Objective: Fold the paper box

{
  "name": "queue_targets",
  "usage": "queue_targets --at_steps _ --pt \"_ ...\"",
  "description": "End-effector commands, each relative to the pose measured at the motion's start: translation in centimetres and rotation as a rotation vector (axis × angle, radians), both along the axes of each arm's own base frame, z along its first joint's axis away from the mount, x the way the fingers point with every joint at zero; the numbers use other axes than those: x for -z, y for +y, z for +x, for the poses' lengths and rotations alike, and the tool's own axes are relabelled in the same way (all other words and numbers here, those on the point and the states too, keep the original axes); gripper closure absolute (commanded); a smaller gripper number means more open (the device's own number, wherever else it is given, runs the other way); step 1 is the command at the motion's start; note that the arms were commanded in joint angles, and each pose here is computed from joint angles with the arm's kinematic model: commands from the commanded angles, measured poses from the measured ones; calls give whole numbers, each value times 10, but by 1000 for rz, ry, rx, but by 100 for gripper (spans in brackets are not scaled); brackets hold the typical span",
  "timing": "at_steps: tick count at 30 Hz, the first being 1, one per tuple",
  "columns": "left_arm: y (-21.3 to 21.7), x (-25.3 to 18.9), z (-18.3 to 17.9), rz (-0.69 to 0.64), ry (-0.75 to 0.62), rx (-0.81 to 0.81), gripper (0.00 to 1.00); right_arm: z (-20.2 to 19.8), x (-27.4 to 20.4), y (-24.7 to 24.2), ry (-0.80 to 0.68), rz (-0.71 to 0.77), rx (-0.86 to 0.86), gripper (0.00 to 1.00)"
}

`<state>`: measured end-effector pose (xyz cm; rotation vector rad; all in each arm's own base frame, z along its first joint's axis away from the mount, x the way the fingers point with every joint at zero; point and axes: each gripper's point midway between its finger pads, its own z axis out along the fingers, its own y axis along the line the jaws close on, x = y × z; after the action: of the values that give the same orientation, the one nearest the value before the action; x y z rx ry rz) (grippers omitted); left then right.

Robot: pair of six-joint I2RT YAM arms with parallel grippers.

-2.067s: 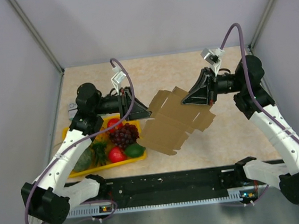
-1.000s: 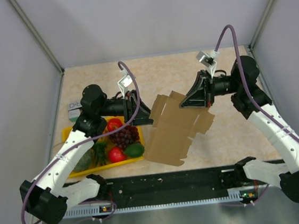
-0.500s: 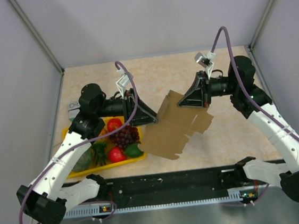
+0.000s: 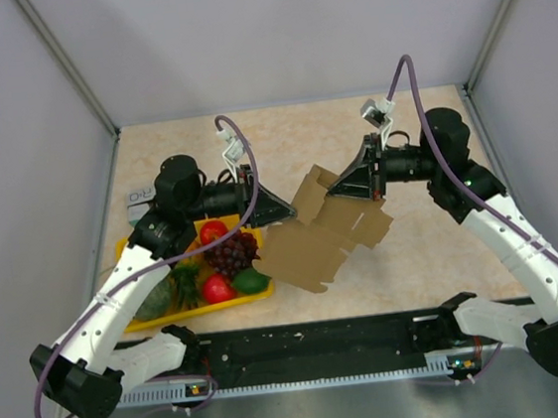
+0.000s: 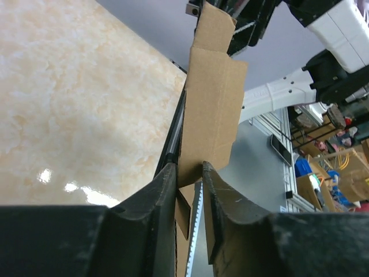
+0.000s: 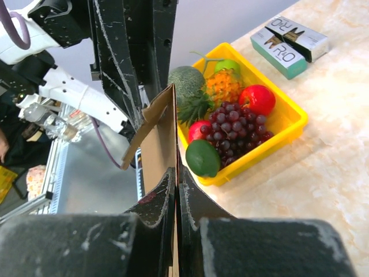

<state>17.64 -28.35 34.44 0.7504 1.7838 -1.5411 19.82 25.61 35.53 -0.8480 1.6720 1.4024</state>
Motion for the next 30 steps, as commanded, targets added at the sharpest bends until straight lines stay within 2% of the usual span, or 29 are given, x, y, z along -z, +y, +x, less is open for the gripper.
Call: queue_targets --at_steps 1,3,5,6,7,10,12,15,18,21,23,27,30 --pt "-4 -7 10 -16 -35 -41 76 9 -13 -1 -100 -3 87 100" --pt "-6 -4 13 -13 -20 -45 83 11 -12 -3 -101 -8 107 100" --pt "-8 -2 14 -14 -23 -46 82 12 -11 -5 -116 -16 125 100" --pt "-7 -2 13 -13 -30 -42 79 12 -8 -6 -107 -25 128 100" --pt "-6 -2 14 -10 -33 -46 70 12 -8 -7 -120 -32 131 100" --pt "1 -1 9 -21 -25 -48 51 5 -5 -8 -123 -38 105 100" --pt "12 -11 10 -65 -25 -68 46 -3 -6 -9 -131 -32 71 100" --pt "29 -9 12 -95 -1 -88 45 -17 -9 -12 -141 -9 1 100" --pt "38 6 20 -70 33 -130 48 -29 -12 -14 -155 11 -66 100" --pt "35 11 10 -100 58 -55 45 -31 -14 -15 -145 19 -86 100" --pt "34 11 3 -125 27 -21 45 -23 -15 -18 -113 22 -66 100" --pt "36 11 -6 -91 -91 -45 44 -12 -19 -18 -39 37 -30 100" --pt "31 1 -24 -135 -138 10 38 -8 -24 -17 -8 51 -20 100"
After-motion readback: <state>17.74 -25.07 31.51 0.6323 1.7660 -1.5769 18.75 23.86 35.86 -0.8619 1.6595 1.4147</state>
